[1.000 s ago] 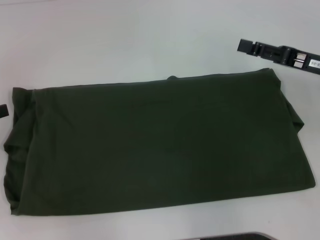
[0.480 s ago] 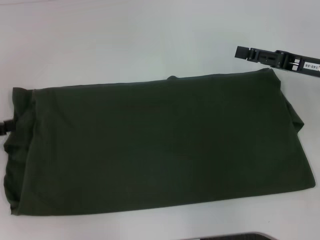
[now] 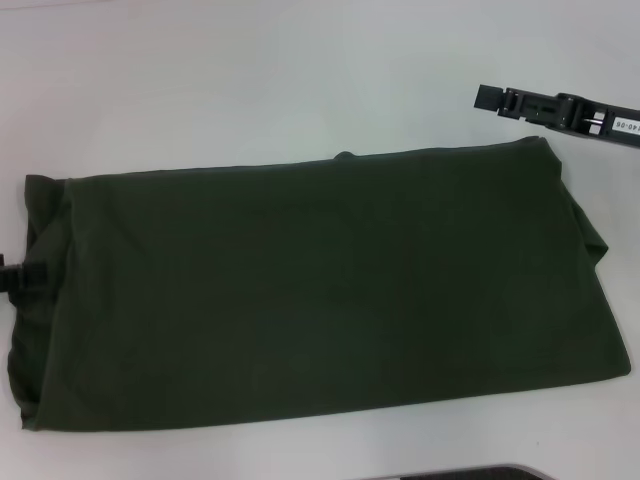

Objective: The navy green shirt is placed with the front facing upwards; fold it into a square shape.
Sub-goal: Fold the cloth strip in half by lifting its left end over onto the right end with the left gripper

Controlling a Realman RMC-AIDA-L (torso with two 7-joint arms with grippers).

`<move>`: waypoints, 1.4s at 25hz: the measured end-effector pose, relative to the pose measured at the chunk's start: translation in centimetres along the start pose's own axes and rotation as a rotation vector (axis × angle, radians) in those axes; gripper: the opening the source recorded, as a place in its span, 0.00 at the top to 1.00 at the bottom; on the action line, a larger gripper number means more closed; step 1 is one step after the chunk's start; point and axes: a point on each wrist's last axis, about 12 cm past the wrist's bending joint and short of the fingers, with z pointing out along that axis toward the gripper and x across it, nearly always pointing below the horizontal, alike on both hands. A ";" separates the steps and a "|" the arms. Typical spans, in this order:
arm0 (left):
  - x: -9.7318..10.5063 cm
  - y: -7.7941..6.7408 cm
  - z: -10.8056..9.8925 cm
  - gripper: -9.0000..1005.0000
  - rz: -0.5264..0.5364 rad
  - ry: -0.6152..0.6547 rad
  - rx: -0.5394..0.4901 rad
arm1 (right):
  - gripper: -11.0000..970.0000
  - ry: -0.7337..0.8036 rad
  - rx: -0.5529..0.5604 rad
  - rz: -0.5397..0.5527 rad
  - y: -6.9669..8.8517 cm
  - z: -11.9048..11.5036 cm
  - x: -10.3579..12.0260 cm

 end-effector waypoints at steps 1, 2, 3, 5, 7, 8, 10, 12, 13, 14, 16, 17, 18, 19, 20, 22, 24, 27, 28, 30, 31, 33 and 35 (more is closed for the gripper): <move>0.0 0.0 0.0 0.14 0.001 0.009 -0.001 | 0.05 -0.002 0.000 0.000 0.0 0.0 0.0; 0.0 0.0 0.1 0.14 0.001 0.014 -0.002 | 0.05 -0.003 -0.001 0.001 0.0 0.0 -0.1; 0.0 0.0 0.1 0.14 0.001 0.019 -0.005 | 0.05 -0.004 0.000 0.002 0.0 0.0 -0.1; 0.0 0.1 0.1 0.14 -0.001 0.022 -0.013 | 0.05 -0.004 0.001 0.007 0.0 -0.1 -0.1; 0.0 0.2 0.2 0.14 -0.007 0.023 -0.016 | 0.05 -0.004 0.002 0.008 0.0 -0.1 -0.1; 0.1 0.2 0.3 0.14 -0.009 0.024 -0.016 | 0.05 -0.005 0.003 0.009 -0.1 -0.2 -0.1; 0.1 0.2 0.6 0.14 -0.008 0.034 -0.014 | 0.05 -0.006 0.003 0.010 -0.1 -0.2 -0.1; 0.1 0.1 0.9 0.14 -0.003 0.048 -0.011 | 0.05 -0.006 0.004 0.010 -0.1 -0.2 -0.1; 0.1 0.0 1.0 0.14 -0.001 0.053 -0.007 | 0.05 -0.007 0.004 0.010 -0.1 -0.2 -0.1; 0.1 0.0 1.1 0.14 0.000 0.056 -0.005 | 0.05 -0.007 0.004 0.011 -0.1 -0.2 -0.1; 0.1 -0.1 1.3 0.14 0.002 0.062 0.001 | 0.05 -0.008 0.004 0.011 -0.1 -0.2 -0.1; 0.1 -0.1 1.3 0.14 0.002 0.062 0.001 | 0.05 -0.008 0.004 0.011 -0.1 -0.2 -0.2; 0.1 -0.1 1.4 0.14 0.002 0.064 0.003 | 0.05 -0.009 0.005 0.011 -0.1 -0.2 -0.2; 0.1 -0.2 1.4 0.14 0.002 0.066 0.009 | 0.05 -0.010 0.007 0.011 -0.1 -0.2 -0.2; 0.1 -0.3 1.5 0.14 0.002 0.068 0.017 | 0.05 -0.011 0.009 0.011 -0.1 -0.3 -0.2; 0.1 -0.5 1.6 0.14 0.005 0.072 0.031 | 0.05 -0.012 0.011 0.011 -0.2 -0.3 -0.2; -0.2 -0.7 1.7 0.14 0.012 0.077 0.048 | 0.05 -0.013 0.012 0.011 -0.2 -0.3 -0.2; -0.5 -1.0 1.8 0.14 0.023 0.082 0.069 | 0.05 -0.013 0.013 0.012 -0.2 -0.3 -0.2; -0.6 -1.1 1.9 0.14 0.025 0.083 0.075 | 0.05 -0.014 0.014 0.012 -0.2 -0.3 -0.2; -0.8 -1.3 2.1 0.14 0.033 0.081 0.089 | 0.05 -0.014 0.017 0.013 -0.3 -0.4 -0.2; -0.9 -1.4 2.2 0.14 0.036 0.080 0.095 | 0.05 -0.015 0.019 0.014 -0.3 -0.4 -0.1; -1.0 -1.6 2.4 0.14 0.042 0.079 0.103 | 0.05 -0.015 0.020 0.015 -0.3 -0.4 -0.1; -1.2 -1.7 2.5 0.14 0.045 0.078 0.105 | 0.05 -0.020 0.021 0.017 -0.3 -0.5 -0.1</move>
